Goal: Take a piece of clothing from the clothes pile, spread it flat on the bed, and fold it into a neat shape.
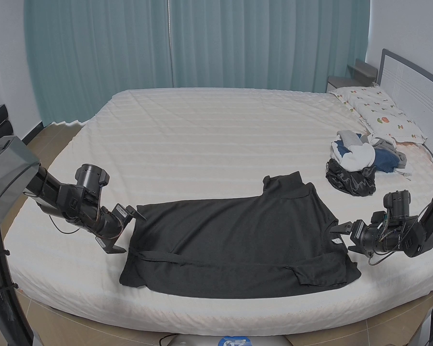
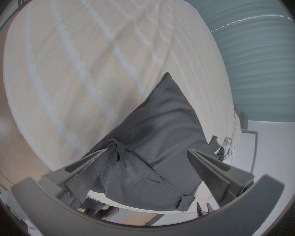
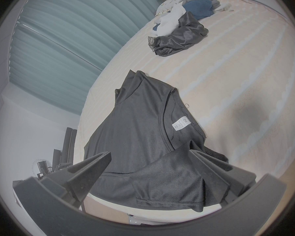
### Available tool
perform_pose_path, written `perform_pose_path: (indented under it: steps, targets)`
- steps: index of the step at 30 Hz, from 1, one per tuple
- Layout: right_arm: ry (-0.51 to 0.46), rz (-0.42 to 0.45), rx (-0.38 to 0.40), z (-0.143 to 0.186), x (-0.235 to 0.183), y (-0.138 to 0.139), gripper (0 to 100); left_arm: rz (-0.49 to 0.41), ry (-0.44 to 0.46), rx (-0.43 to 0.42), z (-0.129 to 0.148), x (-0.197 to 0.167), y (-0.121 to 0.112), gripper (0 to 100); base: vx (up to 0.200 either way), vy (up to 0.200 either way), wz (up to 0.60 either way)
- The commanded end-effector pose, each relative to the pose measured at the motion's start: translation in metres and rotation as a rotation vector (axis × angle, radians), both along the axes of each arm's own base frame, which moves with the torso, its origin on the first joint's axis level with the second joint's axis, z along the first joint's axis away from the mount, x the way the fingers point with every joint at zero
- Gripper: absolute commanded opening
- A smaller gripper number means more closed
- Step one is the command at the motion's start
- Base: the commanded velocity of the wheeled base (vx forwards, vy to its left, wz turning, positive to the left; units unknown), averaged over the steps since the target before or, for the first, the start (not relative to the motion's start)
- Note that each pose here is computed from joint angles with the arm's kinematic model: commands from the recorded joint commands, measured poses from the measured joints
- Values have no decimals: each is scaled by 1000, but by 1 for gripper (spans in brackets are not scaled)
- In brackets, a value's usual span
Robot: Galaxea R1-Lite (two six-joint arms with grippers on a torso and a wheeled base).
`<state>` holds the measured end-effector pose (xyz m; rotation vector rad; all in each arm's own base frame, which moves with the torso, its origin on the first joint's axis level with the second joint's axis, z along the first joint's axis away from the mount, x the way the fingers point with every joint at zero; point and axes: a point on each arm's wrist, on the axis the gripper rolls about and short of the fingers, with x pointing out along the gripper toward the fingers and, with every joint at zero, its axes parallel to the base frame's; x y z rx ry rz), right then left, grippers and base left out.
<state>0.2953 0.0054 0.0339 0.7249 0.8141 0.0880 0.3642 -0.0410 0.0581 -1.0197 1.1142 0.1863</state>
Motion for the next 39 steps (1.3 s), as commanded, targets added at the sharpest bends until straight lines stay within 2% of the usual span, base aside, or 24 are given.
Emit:
perform_pose_path:
  steps: [1, 8, 14, 15, 22, 27, 31, 39]
  targets:
    - [14, 1, 0, -3, -3, 0, 100, -32, 31, 35, -11, -6, -16, 100, 0, 0, 0]
    - [8, 6, -3, -1, -5, 1, 100, -82, 53, 133, -24, -12, -26, 100, 0, 0, 0]
    - [0, 5, -2, 3, -6, 1, 100, -77, 41, 141, -26, -7, -26, 100, 0, 0, 0]
    - [1, 4, -2, 2, -6, 1, 100, -80, 44, 143, -27, -7, -27, 0, 0, 0, 0]
    - [0, 6, -4, 2, -5, 1, 100, -47, 43, 193, -30, -5, -27, 0, 0, 0, 0]
    - [3, 7, -5, 1, -5, 1, 100, -9, 29, 185, -26, 0, -20, 0, 0, 0, 0]
    - [4, 7, -5, 0, -5, 1, 100, 77, 10, 147, -23, 13, -10, 0, 0, 0, 0]
    - [6, 7, -5, 0, -5, 1, 100, 86, 19, 148, -27, 17, -9, 0, 0, 0, 0]
